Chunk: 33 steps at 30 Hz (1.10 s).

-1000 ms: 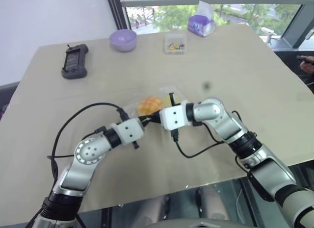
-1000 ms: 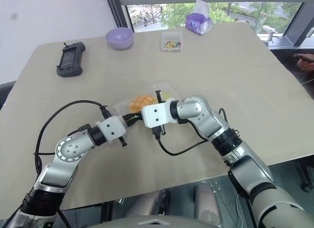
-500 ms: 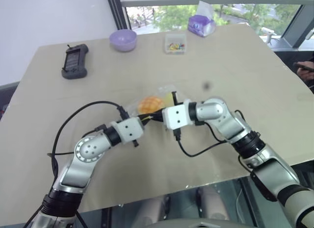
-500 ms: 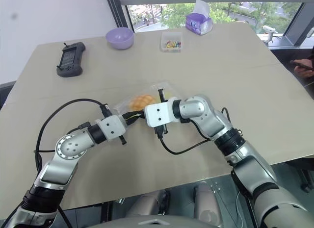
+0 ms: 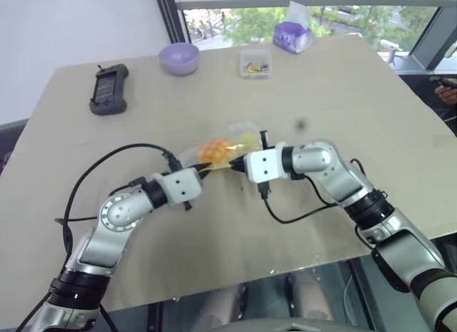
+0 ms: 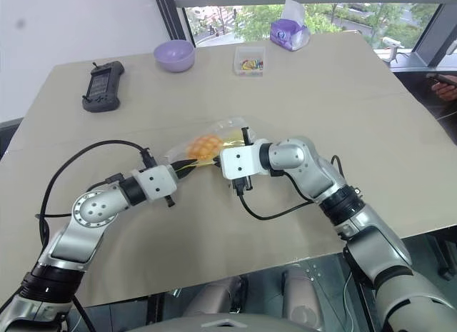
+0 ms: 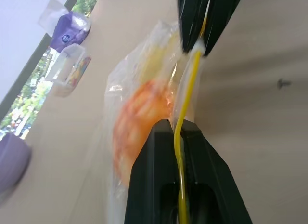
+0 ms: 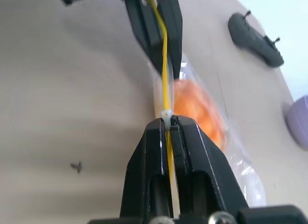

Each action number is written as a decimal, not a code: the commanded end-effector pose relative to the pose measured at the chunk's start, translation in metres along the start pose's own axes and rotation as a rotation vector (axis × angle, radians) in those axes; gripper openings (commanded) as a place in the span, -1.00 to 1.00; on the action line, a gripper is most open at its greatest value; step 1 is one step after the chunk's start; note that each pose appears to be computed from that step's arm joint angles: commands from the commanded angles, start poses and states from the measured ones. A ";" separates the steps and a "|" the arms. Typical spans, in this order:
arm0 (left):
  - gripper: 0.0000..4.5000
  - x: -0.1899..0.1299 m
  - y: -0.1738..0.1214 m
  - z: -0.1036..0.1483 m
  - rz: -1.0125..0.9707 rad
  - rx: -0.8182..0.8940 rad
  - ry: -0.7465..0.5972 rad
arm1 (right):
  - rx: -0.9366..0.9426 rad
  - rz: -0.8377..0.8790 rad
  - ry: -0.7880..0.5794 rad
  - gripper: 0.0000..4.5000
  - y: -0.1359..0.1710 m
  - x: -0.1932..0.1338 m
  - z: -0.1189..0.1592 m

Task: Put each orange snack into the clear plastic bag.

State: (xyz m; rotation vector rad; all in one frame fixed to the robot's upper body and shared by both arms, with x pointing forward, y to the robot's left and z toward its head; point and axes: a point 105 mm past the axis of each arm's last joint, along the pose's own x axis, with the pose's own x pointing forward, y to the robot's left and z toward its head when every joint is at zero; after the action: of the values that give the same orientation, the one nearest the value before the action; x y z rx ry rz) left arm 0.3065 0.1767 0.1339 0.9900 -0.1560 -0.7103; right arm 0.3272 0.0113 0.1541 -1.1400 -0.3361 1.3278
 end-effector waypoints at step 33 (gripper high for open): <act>-0.70 -0.007 0.026 -0.014 0.134 -0.045 0.091 | 0.116 -0.100 0.303 -0.55 -0.010 -0.034 -0.060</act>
State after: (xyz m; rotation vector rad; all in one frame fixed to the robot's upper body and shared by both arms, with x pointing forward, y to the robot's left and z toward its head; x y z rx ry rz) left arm 0.3212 0.2015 0.1294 0.9797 -0.0570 -0.5633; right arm 0.3669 -0.0385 0.1392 -1.2032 -0.0744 1.0833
